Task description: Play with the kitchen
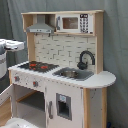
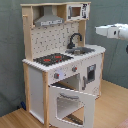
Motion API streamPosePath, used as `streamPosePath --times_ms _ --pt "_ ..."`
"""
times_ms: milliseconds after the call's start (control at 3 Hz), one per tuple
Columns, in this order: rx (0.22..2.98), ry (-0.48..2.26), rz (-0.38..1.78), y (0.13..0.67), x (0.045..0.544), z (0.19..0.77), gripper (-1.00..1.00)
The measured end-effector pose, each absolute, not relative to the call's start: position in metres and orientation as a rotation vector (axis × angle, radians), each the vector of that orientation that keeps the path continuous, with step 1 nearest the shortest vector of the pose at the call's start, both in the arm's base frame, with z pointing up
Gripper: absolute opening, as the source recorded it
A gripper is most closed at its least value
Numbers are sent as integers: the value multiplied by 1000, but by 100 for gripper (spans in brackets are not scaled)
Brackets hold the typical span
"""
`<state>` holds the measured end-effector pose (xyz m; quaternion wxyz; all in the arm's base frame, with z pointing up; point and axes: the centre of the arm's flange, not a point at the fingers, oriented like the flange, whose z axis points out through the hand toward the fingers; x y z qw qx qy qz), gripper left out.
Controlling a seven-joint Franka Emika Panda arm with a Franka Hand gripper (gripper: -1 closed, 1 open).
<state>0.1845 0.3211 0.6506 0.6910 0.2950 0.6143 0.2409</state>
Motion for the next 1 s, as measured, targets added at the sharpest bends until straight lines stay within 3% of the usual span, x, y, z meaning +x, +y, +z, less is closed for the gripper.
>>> streamPosePath --times_ms 1000 --pt "651 1384 563 293 250 666 100"
